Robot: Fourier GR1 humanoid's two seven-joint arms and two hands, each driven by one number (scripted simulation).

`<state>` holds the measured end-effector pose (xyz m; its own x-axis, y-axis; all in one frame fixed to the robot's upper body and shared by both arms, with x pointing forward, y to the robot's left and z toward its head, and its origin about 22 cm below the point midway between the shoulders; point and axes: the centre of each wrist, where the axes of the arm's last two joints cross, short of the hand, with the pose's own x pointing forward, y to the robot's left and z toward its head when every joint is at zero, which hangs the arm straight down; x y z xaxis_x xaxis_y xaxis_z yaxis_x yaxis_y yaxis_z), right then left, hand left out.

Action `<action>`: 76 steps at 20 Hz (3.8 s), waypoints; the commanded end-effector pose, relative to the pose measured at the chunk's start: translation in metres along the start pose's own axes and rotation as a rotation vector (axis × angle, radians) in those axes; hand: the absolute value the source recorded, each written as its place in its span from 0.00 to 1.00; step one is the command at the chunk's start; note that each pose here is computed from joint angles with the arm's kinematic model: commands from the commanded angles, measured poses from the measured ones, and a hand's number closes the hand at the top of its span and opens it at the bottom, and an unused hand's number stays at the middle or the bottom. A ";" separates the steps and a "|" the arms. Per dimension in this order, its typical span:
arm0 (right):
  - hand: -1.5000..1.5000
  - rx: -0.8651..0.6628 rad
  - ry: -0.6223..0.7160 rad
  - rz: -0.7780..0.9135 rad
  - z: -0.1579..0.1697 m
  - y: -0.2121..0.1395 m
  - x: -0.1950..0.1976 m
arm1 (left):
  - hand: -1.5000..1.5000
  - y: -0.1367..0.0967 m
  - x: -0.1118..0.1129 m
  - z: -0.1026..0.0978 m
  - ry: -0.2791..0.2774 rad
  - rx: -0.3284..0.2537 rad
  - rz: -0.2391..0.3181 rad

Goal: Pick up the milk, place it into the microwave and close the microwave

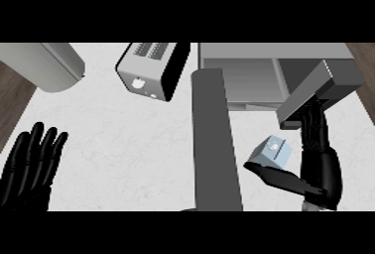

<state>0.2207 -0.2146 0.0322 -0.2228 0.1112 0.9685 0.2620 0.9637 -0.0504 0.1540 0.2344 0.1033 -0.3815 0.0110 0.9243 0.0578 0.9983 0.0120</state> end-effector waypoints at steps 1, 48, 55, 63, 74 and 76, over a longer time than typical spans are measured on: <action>0.00 -0.006 0.038 0.034 0.019 -0.016 -0.024 | 0.00 -0.008 -0.005 0.001 0.008 -0.004 0.014; 1.00 0.283 -0.095 -0.177 0.052 -0.073 -0.198 | 0.00 -0.009 0.010 0.010 -0.001 0.031 0.000; 1.00 0.305 -0.119 -0.176 0.074 -0.047 -0.185 | 0.00 0.008 0.012 0.028 0.026 0.024 0.022; 1.00 0.276 -0.155 -0.115 0.024 -0.017 -0.137 | 0.00 0.018 0.008 0.021 0.043 0.048 0.018; 1.00 0.222 -0.134 0.084 -0.079 0.051 -0.100 | 0.00 0.029 0.007 0.027 0.046 0.041 -0.004; 1.00 0.214 -0.122 0.147 -0.074 0.060 -0.093 | 0.00 0.022 0.008 0.024 0.056 0.034 -0.012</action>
<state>0.3052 -0.1980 -0.0640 -0.3442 0.1979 0.9178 0.0423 0.9798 -0.1954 0.1290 0.2609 0.0951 -0.3372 0.0038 0.9414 0.0155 0.9999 0.0015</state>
